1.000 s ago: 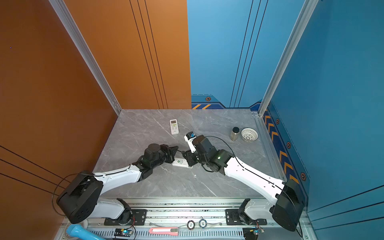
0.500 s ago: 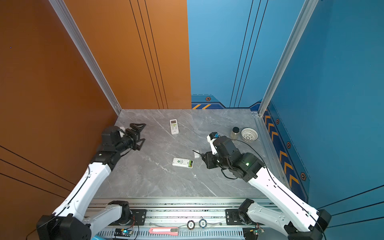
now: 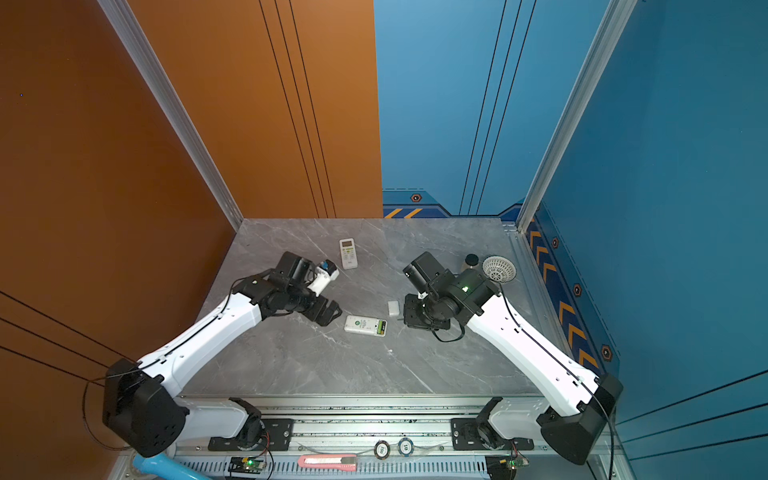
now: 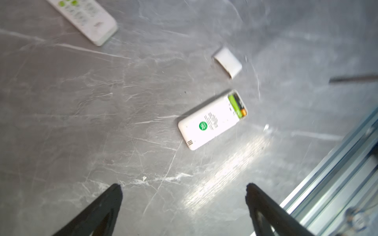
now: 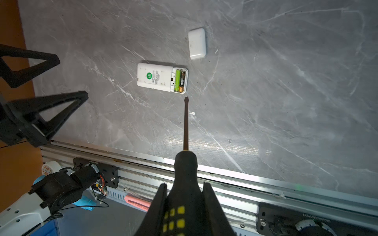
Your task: Unload the batteries from the remote control
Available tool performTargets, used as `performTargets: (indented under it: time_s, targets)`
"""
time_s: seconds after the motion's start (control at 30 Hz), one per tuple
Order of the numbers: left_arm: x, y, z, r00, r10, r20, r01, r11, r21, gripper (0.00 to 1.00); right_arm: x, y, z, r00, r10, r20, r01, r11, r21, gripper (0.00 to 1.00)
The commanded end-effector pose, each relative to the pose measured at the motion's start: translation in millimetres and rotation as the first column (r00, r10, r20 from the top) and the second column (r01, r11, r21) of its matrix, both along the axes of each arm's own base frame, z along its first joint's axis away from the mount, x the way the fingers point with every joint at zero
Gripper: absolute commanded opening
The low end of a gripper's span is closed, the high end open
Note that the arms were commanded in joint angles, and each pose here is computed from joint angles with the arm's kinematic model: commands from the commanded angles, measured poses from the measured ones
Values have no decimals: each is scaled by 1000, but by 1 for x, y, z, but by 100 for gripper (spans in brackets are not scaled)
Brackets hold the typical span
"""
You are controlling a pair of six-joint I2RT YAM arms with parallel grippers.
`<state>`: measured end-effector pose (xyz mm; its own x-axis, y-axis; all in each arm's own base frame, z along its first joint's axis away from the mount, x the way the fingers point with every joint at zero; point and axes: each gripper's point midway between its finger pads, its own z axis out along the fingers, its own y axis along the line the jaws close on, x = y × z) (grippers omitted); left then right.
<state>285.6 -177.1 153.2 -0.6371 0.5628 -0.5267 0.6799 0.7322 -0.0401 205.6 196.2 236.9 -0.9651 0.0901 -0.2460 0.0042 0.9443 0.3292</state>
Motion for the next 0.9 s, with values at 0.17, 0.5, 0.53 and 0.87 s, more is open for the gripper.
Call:
performTargets:
  time_s: [0.17,0.5,0.53,0.87]
  targets:
    - [-4,-24,-51,873,-484,67,468,868,167,94,-2,-4,1,999,-8,-31,8,1000,-10,0]
    - [27,-49,-81,796,-603,52,567,773,285,98,1,7,3,1000,-16,0,16,999,37,0]
    - [31,-52,-83,795,-603,60,565,773,288,97,1,8,3,1000,-18,3,18,999,40,0]
    - [12,-56,-115,765,-643,-47,634,738,230,89,-7,2,5,998,-59,19,58,997,58,0]
